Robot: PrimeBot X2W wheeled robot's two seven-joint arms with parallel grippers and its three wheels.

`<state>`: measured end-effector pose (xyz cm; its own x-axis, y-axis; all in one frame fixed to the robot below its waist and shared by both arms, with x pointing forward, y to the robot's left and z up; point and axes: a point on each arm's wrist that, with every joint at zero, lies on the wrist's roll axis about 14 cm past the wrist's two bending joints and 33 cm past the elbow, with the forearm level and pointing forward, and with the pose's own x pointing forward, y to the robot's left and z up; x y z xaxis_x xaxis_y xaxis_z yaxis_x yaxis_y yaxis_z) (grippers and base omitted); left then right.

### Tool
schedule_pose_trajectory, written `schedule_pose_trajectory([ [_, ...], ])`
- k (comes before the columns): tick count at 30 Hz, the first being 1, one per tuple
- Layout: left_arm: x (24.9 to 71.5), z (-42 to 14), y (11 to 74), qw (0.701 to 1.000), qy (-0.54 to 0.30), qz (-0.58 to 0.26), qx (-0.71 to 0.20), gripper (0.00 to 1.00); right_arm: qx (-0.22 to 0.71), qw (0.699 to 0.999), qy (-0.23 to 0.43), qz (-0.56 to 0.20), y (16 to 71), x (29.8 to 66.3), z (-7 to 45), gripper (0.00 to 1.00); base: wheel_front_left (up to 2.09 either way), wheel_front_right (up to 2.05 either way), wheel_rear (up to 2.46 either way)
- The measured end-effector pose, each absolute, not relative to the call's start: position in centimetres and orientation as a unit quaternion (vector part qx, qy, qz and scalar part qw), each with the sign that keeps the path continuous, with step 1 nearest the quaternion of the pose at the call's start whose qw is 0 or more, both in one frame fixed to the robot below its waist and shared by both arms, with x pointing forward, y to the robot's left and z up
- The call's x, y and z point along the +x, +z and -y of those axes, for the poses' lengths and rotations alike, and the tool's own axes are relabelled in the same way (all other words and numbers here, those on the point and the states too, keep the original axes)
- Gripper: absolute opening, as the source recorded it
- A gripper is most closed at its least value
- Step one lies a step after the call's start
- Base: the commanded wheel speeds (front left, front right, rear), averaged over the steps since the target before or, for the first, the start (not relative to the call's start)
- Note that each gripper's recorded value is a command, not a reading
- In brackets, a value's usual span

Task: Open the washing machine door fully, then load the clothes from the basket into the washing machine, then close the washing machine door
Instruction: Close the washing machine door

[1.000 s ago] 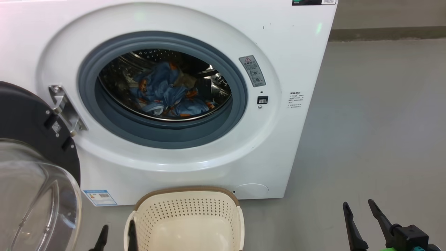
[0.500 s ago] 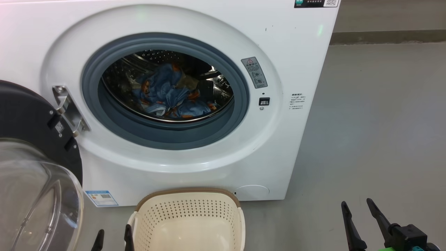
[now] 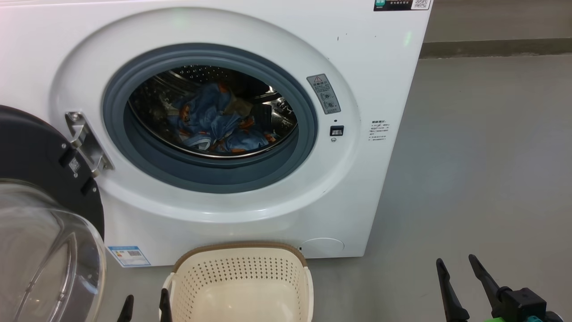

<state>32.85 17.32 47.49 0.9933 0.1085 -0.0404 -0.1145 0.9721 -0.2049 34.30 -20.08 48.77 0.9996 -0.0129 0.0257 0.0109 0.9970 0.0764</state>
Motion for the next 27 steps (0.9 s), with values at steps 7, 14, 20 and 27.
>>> schedule_pose_trajectory([
  [7, 32.89, -17.19, 47.35, 0.993, 0.054, -0.017, -0.104, 1.00, 0.038, 0.999, -0.005, 0.012, 48.69, 34.25, 19.97, 1.00, 0.00, 0.00, 0.00],
  [14, 33.00, -16.88, 47.26, 0.993, 0.047, -0.018, -0.105, 1.00, 0.039, 0.999, -0.006, 0.012, 48.67, 34.13, 20.02, 1.00, 0.00, 0.00, 0.00],
  [20, 33.07, -16.75, 47.23, 0.994, 0.042, -0.019, -0.101, 1.00, 0.039, 0.999, -0.005, 0.011, 48.62, 34.08, 19.95, 1.00, 0.00, 0.00, 0.00],
  [27, 33.11, -16.88, 47.17, 0.994, 0.046, -0.020, -0.099, 1.00, 0.039, 0.999, -0.005, 0.011, 48.64, 34.02, 19.99, 1.00, -0.51, 0.53, -0.02],
])
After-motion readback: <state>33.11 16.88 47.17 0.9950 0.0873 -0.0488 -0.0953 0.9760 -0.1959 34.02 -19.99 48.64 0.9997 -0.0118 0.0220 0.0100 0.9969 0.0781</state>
